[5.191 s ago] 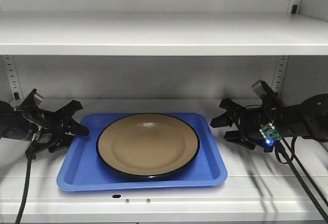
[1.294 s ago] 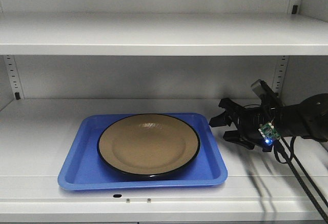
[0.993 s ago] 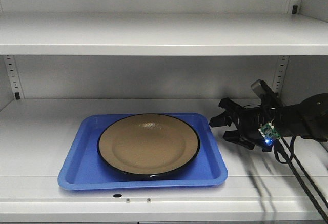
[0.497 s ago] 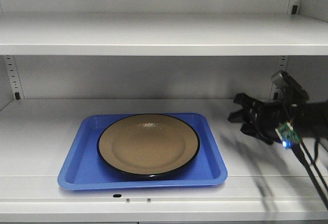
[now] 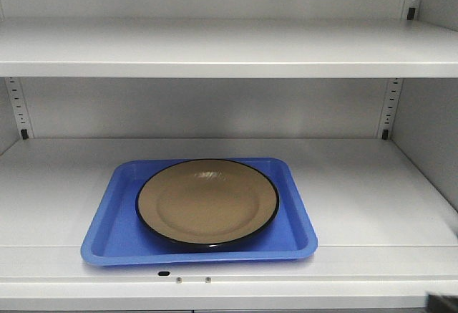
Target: Place disk in tray to left cabinet
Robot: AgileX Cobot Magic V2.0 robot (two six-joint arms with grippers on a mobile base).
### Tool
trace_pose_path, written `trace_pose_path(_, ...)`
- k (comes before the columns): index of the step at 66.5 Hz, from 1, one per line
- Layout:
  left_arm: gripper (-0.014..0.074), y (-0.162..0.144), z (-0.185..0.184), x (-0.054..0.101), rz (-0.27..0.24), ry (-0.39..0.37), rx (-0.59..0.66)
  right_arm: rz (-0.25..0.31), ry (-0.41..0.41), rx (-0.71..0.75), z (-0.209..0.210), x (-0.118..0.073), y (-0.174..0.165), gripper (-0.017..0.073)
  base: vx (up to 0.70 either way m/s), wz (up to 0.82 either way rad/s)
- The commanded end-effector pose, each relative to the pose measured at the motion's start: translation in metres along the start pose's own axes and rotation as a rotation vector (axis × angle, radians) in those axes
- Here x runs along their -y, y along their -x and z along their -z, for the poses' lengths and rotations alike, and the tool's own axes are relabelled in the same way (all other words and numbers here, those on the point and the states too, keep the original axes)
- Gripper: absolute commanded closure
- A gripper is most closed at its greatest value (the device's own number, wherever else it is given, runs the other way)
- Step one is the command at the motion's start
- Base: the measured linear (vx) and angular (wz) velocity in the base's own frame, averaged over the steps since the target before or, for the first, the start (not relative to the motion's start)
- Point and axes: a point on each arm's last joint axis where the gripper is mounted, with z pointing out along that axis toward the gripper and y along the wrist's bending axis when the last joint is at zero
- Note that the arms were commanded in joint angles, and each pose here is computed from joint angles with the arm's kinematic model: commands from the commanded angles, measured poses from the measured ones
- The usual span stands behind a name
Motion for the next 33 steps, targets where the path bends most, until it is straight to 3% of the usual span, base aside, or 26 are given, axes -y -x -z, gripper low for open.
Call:
trace_pose_path(1, 0.0597, 0.0, -0.002, -0.001, 0.001, 0.009, 0.04, 0.005, -0.024, 0.213, 0.025, 0.006, -0.005, 0.0568, 0.0, 0.0)
trace_pose_path(3, 0.0597, 0.0, -0.002, -0.001, 0.001, 0.009, 0.04, 0.013, -0.023, 0.252, 0.032, 0.006, -0.01, 0.0568, 0.0, 0.0)
trace_pose_path(12, 0.0597, 0.0, -0.002, -0.001, 0.001, 0.009, 0.04, 0.147, -0.033, 0.392, 0.058, 0.013, -0.046, 0.0568, 0.0, 0.0)
trace_pose_path(26, 0.0597, 0.0, -0.002, -0.001, 0.001, 0.009, 0.04, 0.169, -0.023, 0.491, 0.06, 0.025, -0.104, 0.0568, 0.0, 0.0)
trace_pose_path(33, 0.0597, -0.001, -0.002, -0.001, 0.001, 0.009, 0.039, 0.215, -0.043, 0.476, 0.059, 0.028, -0.116, 0.0568, 0.0, 0.0)
